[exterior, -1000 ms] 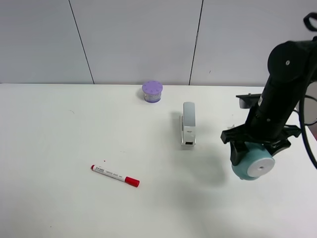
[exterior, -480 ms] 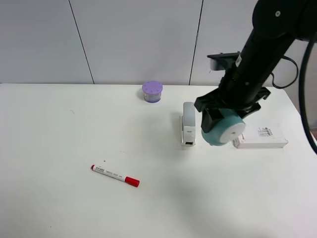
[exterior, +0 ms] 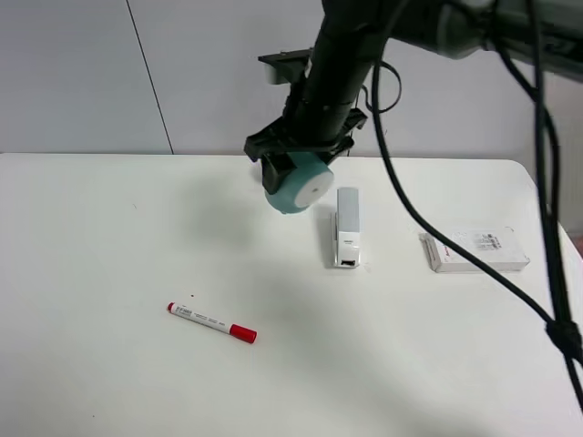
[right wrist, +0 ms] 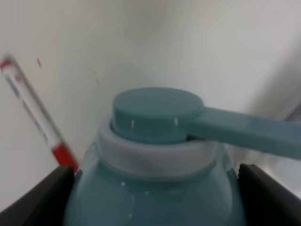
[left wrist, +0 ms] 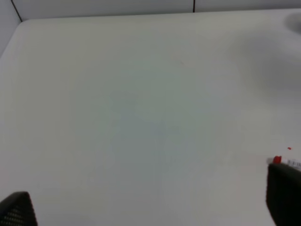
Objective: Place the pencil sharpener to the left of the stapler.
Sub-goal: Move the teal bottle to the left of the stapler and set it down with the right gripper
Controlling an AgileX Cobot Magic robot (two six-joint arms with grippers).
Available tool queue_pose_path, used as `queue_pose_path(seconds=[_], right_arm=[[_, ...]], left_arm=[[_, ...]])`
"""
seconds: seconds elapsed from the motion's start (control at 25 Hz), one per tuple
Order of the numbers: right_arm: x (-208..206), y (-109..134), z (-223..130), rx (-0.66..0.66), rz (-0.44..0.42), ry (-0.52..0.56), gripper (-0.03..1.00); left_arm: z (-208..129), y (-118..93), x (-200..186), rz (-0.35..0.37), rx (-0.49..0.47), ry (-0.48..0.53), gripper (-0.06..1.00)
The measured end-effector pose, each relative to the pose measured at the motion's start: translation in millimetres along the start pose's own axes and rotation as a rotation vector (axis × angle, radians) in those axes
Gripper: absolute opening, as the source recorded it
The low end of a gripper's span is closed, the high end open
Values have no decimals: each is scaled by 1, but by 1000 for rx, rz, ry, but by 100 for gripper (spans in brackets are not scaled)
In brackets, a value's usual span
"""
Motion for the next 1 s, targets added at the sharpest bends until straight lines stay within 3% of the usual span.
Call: queue_pose_path(seconds=[0.2,0.4,1.0], right_arm=[[30,-2,23,-15,-13,-1,66],[59,-25,17,7,-97,61,66],[112,-53,-1,53,-115,176,66]], left_arm=[[0,0,0,0,0,0,99],[0,0,0,0,0,0,99],[0,0,0,0,0,0,99]])
Point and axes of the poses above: a point on each arm's last joint axis where the gripper is mounted, x pointing out along that axis toward the gripper, y along the wrist's bending axis when the last joint is at zero, z = x × y, the point moved 9 cm from there along x, pointing out along that axis toward the gripper, and after that the axes turned 1 degree about -x, right-handed, at the moved point
